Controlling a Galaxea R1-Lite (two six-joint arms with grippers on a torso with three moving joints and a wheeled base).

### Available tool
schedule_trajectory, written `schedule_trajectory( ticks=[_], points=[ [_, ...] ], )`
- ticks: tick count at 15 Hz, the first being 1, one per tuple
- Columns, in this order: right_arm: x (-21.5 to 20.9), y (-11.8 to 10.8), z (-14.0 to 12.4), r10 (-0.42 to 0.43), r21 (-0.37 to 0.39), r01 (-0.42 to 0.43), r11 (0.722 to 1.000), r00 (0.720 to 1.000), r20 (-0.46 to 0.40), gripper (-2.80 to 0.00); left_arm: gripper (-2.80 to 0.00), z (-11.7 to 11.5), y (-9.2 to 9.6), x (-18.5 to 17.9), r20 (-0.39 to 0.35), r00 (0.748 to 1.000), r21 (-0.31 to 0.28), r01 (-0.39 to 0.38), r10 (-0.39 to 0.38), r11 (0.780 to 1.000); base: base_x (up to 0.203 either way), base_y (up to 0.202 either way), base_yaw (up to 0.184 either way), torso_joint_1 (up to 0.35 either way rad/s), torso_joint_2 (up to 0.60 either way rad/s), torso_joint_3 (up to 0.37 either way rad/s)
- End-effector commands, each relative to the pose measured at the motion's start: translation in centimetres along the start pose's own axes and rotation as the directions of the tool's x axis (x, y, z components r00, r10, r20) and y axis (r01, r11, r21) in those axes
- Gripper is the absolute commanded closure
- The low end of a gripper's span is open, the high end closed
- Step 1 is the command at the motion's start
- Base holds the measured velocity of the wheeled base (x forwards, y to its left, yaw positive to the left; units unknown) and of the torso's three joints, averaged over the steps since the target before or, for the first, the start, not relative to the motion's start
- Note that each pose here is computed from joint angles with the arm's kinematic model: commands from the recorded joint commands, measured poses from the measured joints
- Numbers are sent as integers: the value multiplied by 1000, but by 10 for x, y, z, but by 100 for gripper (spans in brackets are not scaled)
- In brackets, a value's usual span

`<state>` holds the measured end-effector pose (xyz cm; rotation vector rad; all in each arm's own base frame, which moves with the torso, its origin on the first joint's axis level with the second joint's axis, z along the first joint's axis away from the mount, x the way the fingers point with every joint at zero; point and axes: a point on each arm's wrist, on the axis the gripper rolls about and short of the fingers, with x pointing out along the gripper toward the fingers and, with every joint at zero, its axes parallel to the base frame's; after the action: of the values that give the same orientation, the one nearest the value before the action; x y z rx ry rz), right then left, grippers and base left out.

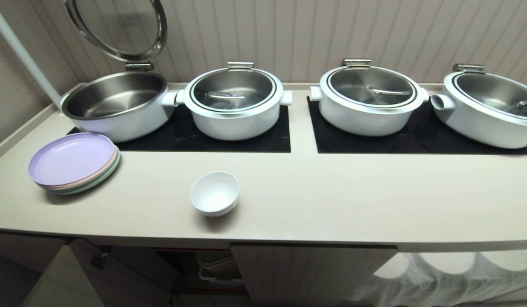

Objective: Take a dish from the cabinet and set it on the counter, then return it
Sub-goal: Pick up the bowl from the table

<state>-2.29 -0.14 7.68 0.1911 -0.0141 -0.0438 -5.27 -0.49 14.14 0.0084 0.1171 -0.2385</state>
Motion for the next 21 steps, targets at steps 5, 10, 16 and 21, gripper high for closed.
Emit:
schedule_trajectory(
  ticks=[5,10,16,21],
  points=[
    [0,0,0,-1,1,1,1000,1000,1,0,0,63,14,52,-269,963,-138,-18,-20,990,0,0,0,0,0,0],
    [0,0,0,1,1,-1,1000,1000,1,0,0,95,25,102,-453,889,-223,-51,-57,974,0,0,0,0,0,0],
    [0,0,0,0,1,0,1000,1000,-1,0,0,119,32,191,-626,766,-324,-84,-147,942,0,0,0,0,0,0],
    [0,0,0,1,1,-1,1000,1000,1,0,0,115,18,265,-725,672,-323,-142,-148,936,0,0,0,0,0,0]
  ],
)
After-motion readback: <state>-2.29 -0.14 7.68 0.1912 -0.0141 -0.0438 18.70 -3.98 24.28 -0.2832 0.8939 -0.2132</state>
